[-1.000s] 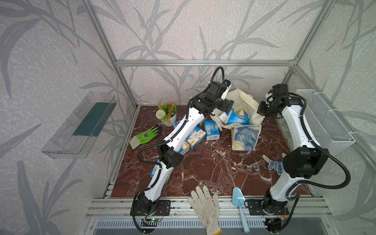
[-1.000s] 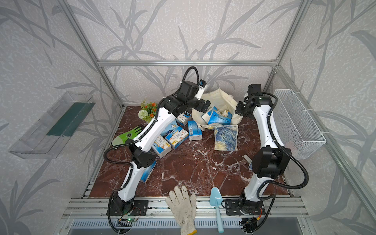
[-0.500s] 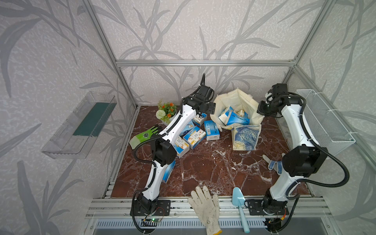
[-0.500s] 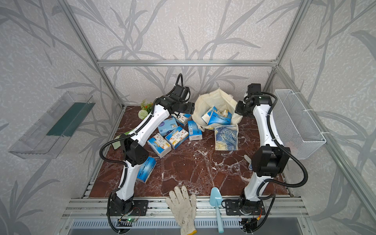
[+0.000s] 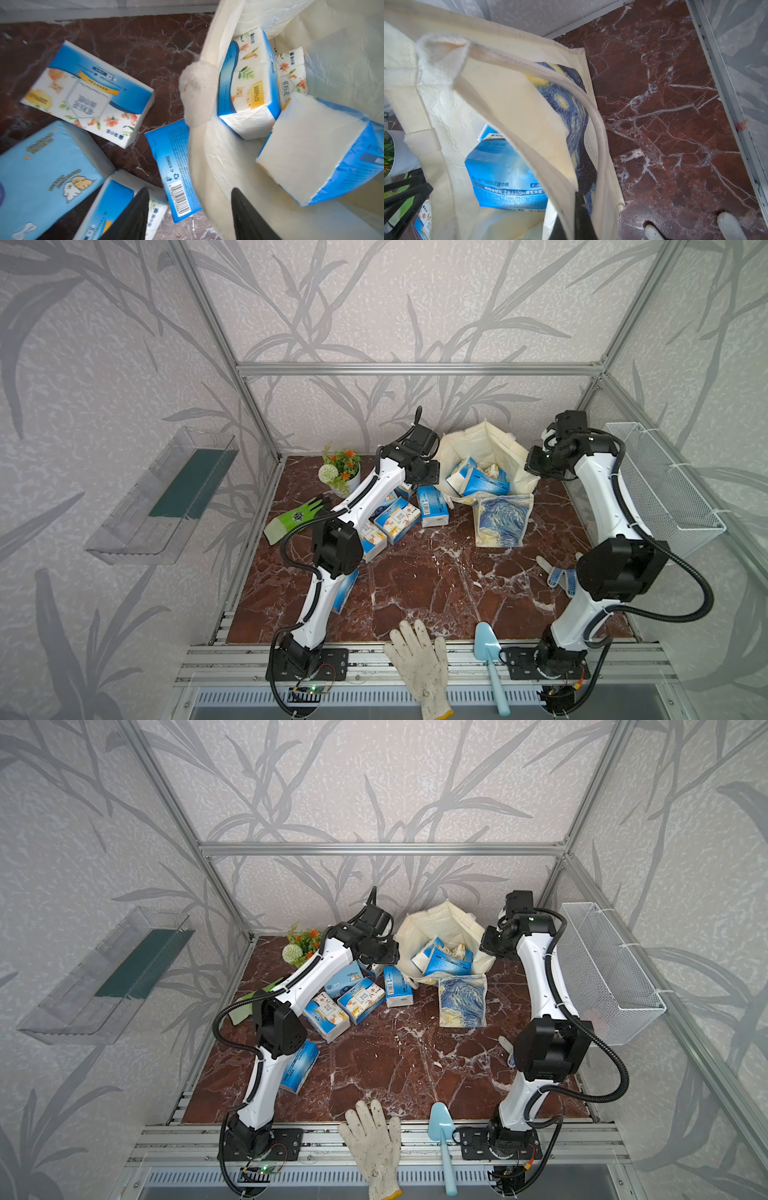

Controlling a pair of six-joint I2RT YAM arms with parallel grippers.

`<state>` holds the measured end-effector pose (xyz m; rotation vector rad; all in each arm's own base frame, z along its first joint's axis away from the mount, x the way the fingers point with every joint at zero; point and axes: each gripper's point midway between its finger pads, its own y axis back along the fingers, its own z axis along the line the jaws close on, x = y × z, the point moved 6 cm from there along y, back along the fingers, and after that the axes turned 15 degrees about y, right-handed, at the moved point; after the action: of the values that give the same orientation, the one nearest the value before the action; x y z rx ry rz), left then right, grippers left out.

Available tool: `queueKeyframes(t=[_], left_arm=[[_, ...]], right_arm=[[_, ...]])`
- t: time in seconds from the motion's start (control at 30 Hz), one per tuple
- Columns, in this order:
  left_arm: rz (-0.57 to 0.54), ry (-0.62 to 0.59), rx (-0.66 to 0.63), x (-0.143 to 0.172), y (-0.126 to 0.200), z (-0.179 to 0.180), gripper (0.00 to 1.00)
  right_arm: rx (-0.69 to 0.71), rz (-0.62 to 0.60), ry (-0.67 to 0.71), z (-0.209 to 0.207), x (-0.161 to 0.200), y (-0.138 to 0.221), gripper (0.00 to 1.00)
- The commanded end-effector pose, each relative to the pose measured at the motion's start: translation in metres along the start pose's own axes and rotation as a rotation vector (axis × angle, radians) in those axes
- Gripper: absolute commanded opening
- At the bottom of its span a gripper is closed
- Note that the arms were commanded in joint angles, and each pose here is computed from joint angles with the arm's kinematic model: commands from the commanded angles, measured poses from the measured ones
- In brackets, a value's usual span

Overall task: Put tissues into the canvas bag
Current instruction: Adjust the canvas bag at the center of the board.

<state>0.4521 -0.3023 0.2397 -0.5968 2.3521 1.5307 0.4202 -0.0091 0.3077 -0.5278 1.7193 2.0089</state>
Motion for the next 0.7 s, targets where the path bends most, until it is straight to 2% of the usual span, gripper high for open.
queueKeyframes(t=[0.0,0.17,0.27,0.57,0.67], left_arm=[[0.059,0.044,0.038,0.009,-0.018,-0.004,0.47],[0.054,0.053,0.075,0.007,-0.019,-0.012,0.20],[0.052,0.048,0.124,0.004,-0.012,-0.021,0.00],[-0.068,-0.063,0.296,-0.023,0.050,-0.059,0.00],[-0.089,-0.086,0.326,-0.027,0.061,-0.065,0.00]], right_arm=[[-0.012,0.019,0.002,-0.001,0.003,0.002,0.00],[-0.015,0.023,0.009,0.000,0.002,0.002,0.00],[-0.008,0.027,0.013,-0.001,0.003,0.001,0.00],[0.081,0.046,0.026,-0.011,0.005,0.003,0.00],[0.113,0.061,0.028,-0.015,0.007,0.002,0.00]])
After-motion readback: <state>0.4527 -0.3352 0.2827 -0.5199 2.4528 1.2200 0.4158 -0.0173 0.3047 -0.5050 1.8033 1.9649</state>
